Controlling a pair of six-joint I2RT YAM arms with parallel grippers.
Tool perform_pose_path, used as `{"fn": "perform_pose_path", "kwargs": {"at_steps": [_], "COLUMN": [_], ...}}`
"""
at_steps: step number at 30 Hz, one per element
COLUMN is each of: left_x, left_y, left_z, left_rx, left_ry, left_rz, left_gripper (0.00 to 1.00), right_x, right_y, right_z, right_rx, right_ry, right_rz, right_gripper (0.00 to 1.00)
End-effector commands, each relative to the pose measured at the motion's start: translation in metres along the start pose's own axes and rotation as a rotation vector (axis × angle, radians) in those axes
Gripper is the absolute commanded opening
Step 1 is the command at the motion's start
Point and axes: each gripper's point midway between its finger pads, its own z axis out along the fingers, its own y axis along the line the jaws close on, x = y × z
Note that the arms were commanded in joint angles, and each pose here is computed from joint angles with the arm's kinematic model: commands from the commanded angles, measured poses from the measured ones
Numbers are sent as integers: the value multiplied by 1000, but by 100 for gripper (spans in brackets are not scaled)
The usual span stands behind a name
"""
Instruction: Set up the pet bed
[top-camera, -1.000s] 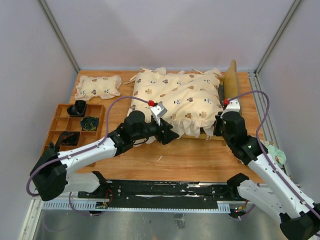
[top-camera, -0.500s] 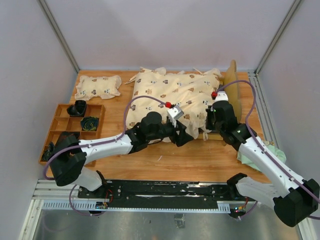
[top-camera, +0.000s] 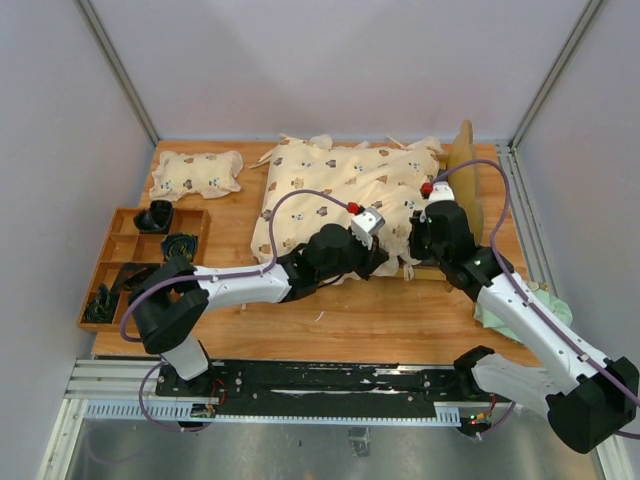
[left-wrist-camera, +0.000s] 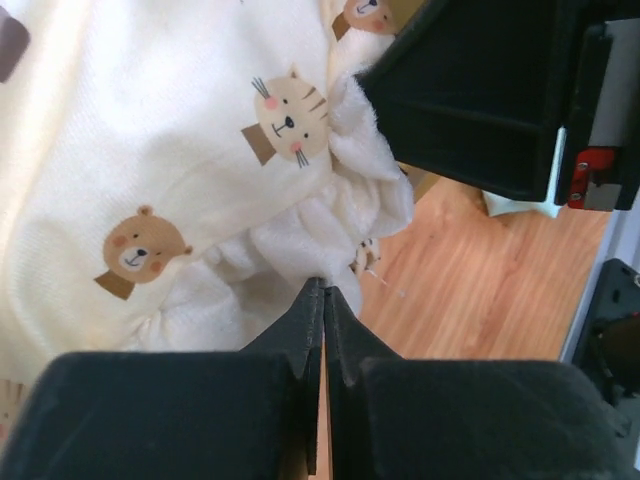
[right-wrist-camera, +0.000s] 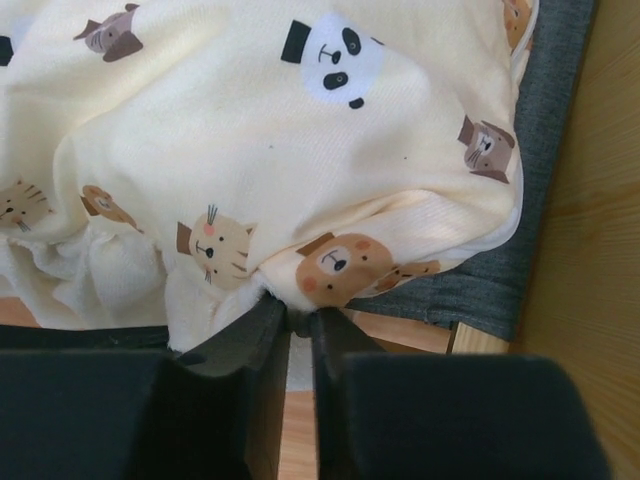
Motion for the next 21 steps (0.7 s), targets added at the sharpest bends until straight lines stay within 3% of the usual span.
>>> {"fn": "perform_pose_path", "kwargs": {"at_steps": [1, 4, 5, 11, 16, 21], "left_x": [-30, -40, -44, -61, -82, -91], "left_y": [8, 13, 16, 37, 53, 65], "left_z": [0, -5, -7, -13, -19, -20], "left_rx": [-72, -88, -92, -118, -129, -146], "left_ry": [-96, -122, -132, -174, -223, -229], "left_rz": [-4, -39, -50, -125, -150, -147], "left_gripper": [0, 0, 0, 0, 0, 0], "right_x": [-22, -4, 2, 24, 43, 54], "right_y": [13, 6, 2, -1, 14, 7], "right_z": [-10, -19, -22, -32, -39, -43], "right_rx": [-75, -74, -60, -91, -225, -203], "right_ry": [-48, -6, 1, 28, 28, 24], "right_rz": [-25, -65, -67, -77, -146, -119], "right_gripper": [19, 38, 41, 45, 48, 49]}}
